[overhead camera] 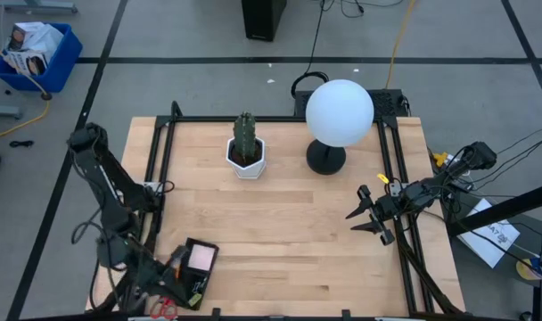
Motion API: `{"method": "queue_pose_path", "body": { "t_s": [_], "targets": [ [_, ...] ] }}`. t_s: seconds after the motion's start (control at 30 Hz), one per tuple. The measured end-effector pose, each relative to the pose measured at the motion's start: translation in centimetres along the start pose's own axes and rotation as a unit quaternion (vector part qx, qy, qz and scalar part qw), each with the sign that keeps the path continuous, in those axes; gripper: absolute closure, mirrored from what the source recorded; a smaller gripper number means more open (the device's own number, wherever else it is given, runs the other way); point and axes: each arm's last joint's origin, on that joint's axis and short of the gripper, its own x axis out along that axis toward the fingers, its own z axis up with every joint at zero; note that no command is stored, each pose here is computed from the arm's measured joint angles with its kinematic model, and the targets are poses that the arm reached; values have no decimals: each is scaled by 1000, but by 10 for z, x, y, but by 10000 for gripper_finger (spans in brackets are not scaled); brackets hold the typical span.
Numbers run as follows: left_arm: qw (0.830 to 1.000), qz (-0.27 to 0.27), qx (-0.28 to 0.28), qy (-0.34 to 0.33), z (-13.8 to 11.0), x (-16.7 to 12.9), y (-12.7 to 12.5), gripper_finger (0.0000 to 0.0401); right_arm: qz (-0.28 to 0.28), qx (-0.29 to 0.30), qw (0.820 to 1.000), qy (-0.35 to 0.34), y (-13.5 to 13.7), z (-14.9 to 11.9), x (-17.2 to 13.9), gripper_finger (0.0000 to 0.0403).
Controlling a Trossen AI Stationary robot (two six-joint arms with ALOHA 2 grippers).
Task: Pick and place office supplies into organizer
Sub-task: Put the pen in the desk organizer
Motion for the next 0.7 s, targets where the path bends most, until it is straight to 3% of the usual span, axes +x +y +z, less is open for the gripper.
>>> {"method": "queue_pose_path", "body": {
  "t_s": [0.13,0.27,0.7],
  "targets": [
    [1000,-26,-8,-10,-1,-20,-6,394,0,0,1000,0,0,0,0,250],
    [1000,-6,14,-22,-19,-33,-10,394,0,0,1000,0,0,0,0,250],
    [994,-54,-23,-95,-74,-60,-13,394,0,0,1000,0,0,0,0,250]
  ]
}}
